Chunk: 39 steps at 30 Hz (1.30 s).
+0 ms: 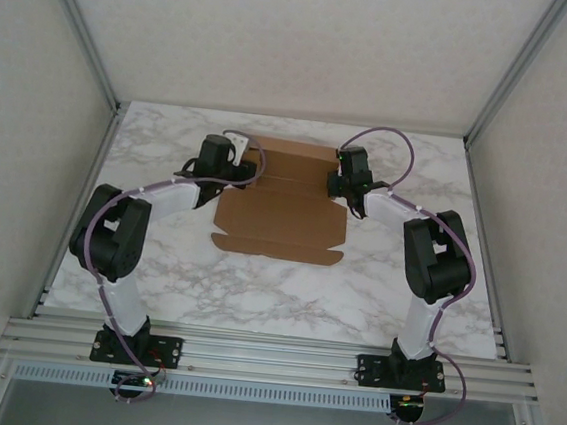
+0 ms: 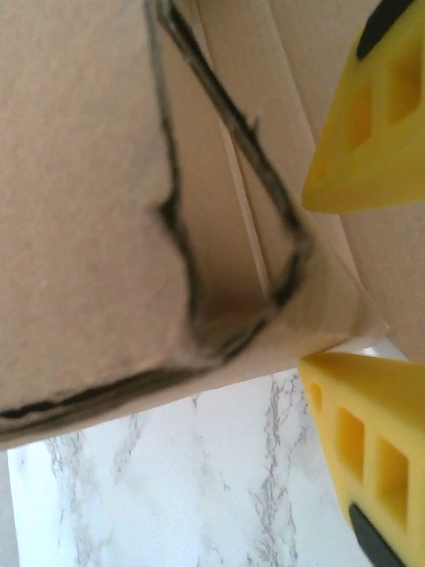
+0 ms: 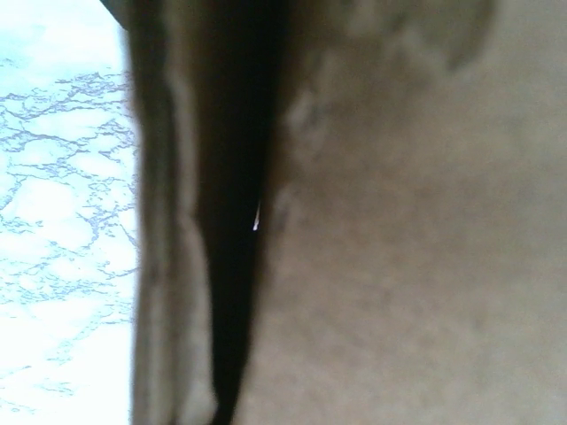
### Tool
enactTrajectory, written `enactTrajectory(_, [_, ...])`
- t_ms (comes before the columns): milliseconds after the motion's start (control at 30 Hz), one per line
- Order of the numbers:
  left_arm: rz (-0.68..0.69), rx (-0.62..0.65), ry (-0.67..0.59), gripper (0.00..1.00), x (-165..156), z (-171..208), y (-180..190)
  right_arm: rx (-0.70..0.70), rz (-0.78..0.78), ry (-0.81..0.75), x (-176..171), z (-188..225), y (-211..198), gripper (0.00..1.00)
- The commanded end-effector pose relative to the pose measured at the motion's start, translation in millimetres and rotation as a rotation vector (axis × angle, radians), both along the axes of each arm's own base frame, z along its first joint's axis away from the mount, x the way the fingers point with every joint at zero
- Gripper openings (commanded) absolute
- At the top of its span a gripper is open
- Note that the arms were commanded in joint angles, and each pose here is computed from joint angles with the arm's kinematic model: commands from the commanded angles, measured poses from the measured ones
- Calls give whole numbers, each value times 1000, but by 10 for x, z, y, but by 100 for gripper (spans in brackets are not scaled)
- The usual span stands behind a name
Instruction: Fold the paper box
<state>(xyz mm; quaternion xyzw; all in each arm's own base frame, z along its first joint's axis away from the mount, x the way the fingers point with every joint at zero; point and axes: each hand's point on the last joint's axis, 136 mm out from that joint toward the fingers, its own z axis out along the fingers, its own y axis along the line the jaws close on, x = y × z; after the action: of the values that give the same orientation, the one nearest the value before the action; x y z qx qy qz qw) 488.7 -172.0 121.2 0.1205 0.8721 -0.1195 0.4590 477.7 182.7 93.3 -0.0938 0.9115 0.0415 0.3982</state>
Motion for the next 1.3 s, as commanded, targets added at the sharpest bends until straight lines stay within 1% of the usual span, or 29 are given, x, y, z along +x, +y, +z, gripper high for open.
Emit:
enactTrajectory(0, [-27,17,-21,37,101,41,-84,-12,54,86,-138,-193,76,0])
enactTrajectory(133, [-7,0,-37,24,137,41,-80,-15,56,82,-133,-153,71,0])
enactTrajectory(167, [-5,-4,-41,22,137,41,-83,-12,56,81,-135,-141,78,0])
enactTrajectory(333, [11,-7,-69,20,114,45,-59,2,67,88,-147,-147,104,0])
enactTrajectory(400, [14,-9,-87,22,96,58,-44,12,78,98,-168,-171,132,0])
enactTrajectory(433, [13,-4,-80,25,63,16,-33,17,80,101,-172,-176,135,0])
enactTrajectory(467, [14,-9,-109,29,83,56,-31,24,85,103,-179,-182,151,0])
enactTrajectory(567, [11,-1,-119,35,101,6,-33,40,102,104,-200,-186,189,0])
enactTrajectory(800, [-16,-6,-151,37,120,-66,-74,55,135,108,-232,-214,239,0])
enactTrajectory(967, [-32,-13,-180,41,128,-81,-64,67,158,101,-243,-222,271,0])
enactTrajectory(1067, [-52,-44,-211,44,118,-35,-59,70,173,94,-264,-220,289,0])
enactTrajectory(1167, [-59,-62,-258,43,99,23,-13,59,182,79,-268,-202,276,0])
enactTrajectory(1267, [-64,-88,-252,40,124,13,30,57,192,70,-284,-196,276,0])
